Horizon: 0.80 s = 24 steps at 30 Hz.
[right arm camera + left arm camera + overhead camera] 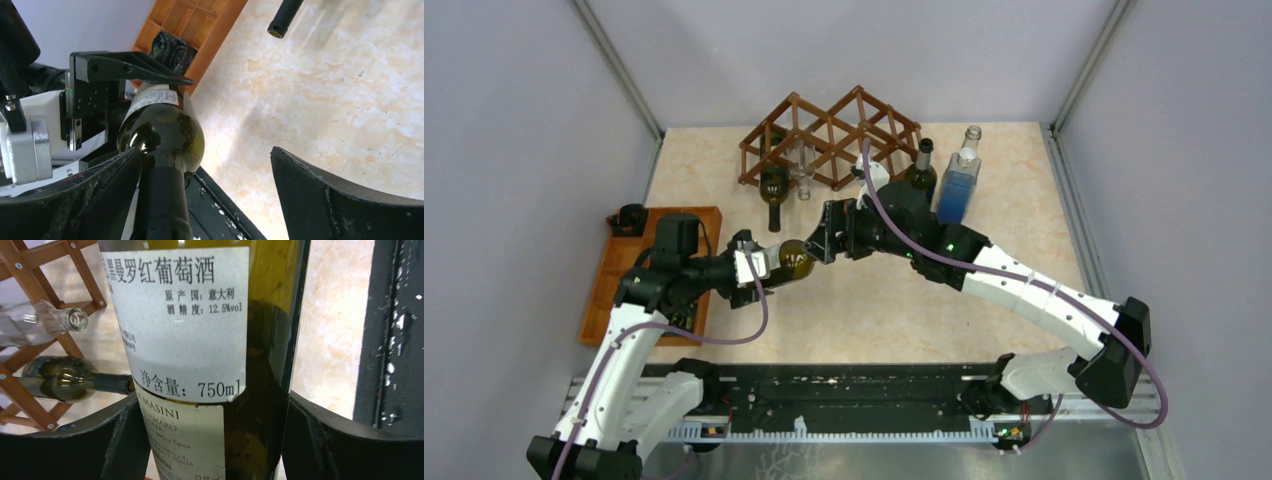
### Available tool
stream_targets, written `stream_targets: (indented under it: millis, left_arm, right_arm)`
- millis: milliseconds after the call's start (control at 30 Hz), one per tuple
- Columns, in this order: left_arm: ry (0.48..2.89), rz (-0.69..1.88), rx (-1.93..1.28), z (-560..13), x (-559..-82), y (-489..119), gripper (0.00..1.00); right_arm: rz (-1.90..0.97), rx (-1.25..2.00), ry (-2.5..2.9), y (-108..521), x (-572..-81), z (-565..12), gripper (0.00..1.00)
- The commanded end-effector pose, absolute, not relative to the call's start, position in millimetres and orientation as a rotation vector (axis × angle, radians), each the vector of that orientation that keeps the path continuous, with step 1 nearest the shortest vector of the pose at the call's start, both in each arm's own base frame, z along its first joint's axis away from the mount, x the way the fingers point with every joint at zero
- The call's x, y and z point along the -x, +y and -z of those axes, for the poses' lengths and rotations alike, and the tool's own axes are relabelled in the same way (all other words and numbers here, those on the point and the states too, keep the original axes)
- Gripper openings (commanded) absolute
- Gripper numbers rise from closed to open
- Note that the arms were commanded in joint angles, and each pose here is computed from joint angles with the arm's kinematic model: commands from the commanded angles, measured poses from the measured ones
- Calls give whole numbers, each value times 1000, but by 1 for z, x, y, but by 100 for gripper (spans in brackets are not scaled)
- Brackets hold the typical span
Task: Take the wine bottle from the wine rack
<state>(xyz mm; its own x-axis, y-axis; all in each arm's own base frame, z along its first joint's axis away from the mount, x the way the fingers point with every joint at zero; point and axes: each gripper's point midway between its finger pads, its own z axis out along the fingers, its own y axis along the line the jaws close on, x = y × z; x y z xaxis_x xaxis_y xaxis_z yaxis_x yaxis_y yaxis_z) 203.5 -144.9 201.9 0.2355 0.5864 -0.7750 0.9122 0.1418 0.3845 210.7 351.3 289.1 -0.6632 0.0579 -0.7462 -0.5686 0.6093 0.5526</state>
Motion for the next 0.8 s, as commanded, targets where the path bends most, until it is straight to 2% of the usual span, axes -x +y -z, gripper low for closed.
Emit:
stream_targets:
  millis: [0,100,300,600,767]
  left_arm:
    - [1364,514,-1434,-247,-206,-164,0]
    - [1419,586,-1368,-249,-206,-168,0]
    - [1488,679,-1264,-251,-205,-173,0]
    - [1516,723,-1217,-250,-203,-175,0]
    - [1514,739,-1213,-252,-202,-176,0]
  right_arm:
    - [-1139,300,1928,355,-218,-328,98]
    - [-1160,279,1908,361,-221,-331,95]
    - [-1130,252,1877,371,-227,-337,81]
    - [-1064,214,1824,378,-235,-345,75]
    - [-1076,227,1812,391,-236,-350,56]
